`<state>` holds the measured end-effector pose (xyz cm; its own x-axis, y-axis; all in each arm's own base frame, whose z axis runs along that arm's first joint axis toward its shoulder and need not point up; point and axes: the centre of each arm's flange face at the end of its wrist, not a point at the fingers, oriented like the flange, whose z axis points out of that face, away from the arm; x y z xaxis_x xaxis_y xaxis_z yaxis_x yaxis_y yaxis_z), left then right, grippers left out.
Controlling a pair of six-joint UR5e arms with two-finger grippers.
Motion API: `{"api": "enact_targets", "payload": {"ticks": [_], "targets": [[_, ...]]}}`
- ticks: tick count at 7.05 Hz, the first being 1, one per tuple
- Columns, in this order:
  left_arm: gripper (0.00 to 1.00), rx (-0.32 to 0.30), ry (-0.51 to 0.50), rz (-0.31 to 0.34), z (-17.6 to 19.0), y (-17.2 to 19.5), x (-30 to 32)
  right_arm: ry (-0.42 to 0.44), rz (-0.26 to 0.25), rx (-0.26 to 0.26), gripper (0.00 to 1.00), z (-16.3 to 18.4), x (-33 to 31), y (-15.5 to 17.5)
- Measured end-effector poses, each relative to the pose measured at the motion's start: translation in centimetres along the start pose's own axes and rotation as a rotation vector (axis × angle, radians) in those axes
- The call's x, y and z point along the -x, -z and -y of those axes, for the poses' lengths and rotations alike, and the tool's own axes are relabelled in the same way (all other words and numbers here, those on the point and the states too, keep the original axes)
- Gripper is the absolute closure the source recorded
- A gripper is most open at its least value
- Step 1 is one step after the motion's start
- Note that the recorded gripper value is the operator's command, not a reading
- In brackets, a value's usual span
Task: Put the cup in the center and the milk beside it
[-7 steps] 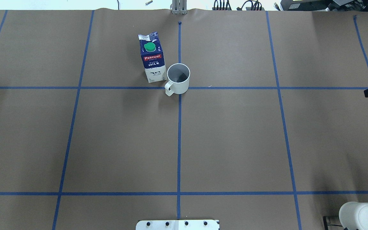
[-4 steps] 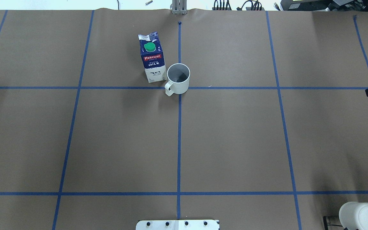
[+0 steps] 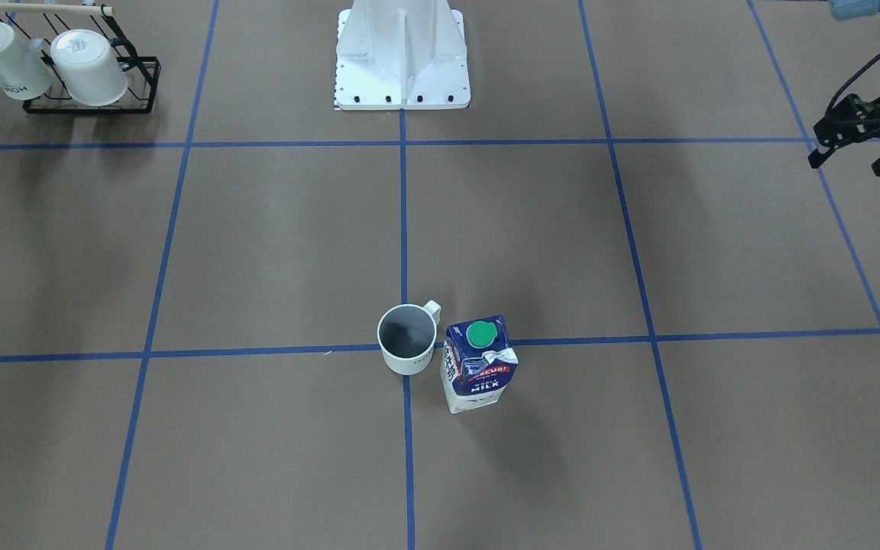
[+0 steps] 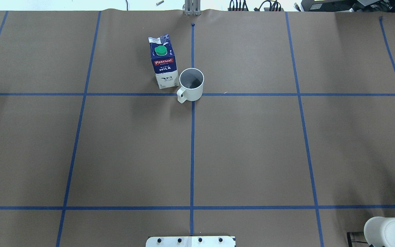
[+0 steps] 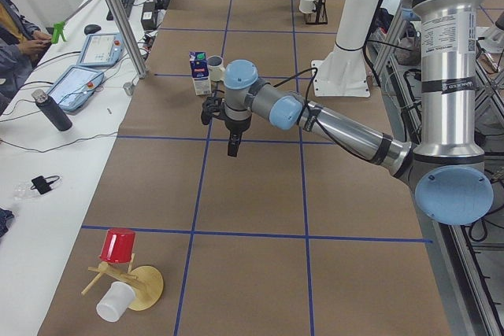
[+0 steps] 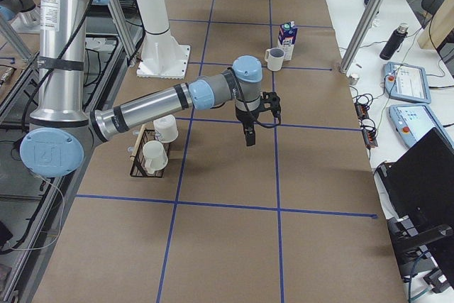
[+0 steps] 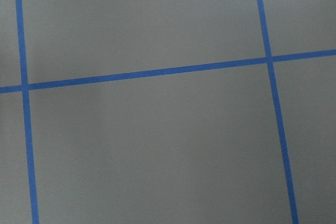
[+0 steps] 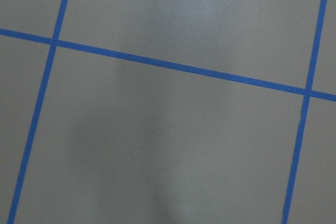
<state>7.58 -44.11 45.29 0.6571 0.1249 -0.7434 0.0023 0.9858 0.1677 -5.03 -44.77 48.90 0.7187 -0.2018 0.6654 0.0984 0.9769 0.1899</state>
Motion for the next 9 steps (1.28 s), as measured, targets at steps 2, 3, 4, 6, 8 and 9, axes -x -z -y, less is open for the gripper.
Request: {"api": "enact_targets", "payload": {"ticks": [2,3,4,6,8,9], "targets": [[0.02,0.001,0.004,0.002,-0.02,-0.10,0.16,0.019,-0.006,0.003,0.00,-0.24,-2.01,0.17],[0.02,0.002,0.006,0.004,0.02,-0.20,0.26,0.021,-0.005,0.002,0.00,-0.30,-2.24,0.24],[0.02,0.003,0.008,0.006,0.07,-0.25,0.30,0.020,-0.001,0.002,0.00,-0.34,-2.27,0.26],[0.02,0.004,0.010,0.005,0.14,-0.31,0.33,0.016,0.008,0.002,0.00,-0.27,-2.17,0.31],[0.02,0.004,0.012,-0.001,0.02,-0.15,0.18,0.013,0.010,0.002,0.00,-0.09,-2.13,0.30],[0.02,0.008,0.017,0.000,0.14,-0.47,0.40,0.011,0.012,0.003,0.00,-0.05,-2.15,0.26]]}}
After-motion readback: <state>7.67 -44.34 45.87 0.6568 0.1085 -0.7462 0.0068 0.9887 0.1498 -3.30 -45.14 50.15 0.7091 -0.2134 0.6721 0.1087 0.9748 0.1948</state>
